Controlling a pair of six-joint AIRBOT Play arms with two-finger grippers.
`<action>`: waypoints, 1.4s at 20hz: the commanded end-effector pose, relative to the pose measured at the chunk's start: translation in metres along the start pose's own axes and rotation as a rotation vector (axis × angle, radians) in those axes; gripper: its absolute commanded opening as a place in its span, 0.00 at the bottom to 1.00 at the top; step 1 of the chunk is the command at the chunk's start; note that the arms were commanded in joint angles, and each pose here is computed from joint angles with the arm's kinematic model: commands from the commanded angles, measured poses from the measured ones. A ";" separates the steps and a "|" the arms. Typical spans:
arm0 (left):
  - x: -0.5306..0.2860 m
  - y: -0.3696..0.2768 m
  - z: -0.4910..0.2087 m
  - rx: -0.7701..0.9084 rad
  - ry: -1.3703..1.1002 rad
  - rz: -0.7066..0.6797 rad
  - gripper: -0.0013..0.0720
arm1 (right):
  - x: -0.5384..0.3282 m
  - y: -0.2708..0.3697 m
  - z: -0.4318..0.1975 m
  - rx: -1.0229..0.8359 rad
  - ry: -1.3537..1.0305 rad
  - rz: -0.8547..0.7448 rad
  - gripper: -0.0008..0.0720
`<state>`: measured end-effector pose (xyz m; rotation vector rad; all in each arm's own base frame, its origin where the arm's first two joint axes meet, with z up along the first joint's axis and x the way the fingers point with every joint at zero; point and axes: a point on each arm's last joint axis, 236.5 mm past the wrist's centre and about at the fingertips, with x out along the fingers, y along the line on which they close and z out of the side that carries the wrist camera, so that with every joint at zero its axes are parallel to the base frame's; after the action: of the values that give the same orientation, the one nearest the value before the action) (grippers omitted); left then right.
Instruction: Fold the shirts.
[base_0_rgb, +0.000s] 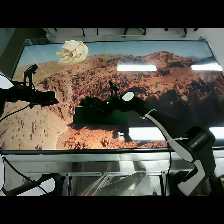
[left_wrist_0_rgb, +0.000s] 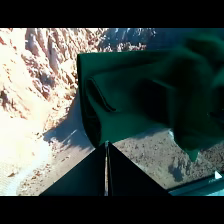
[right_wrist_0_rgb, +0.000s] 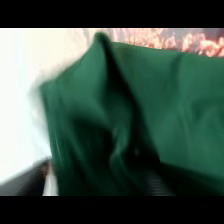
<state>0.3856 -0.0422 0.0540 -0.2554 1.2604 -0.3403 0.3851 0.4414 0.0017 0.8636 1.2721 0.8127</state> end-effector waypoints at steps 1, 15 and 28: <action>0.000 0.000 -0.001 0.001 0.004 0.000 0.03 | -0.027 0.023 -0.006 -0.043 0.090 0.124 0.98; 0.002 -0.014 -0.001 -0.020 0.010 -0.067 0.03 | -0.217 -0.150 0.027 0.033 0.011 -0.328 0.97; 0.046 -0.047 -0.027 0.013 0.194 -0.154 0.03 | -0.099 -0.152 0.012 0.111 0.072 -0.070 0.97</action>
<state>0.3727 -0.0998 0.0257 -0.3179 1.4006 -0.4983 0.3860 0.2642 -0.0879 0.8573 1.4578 0.7089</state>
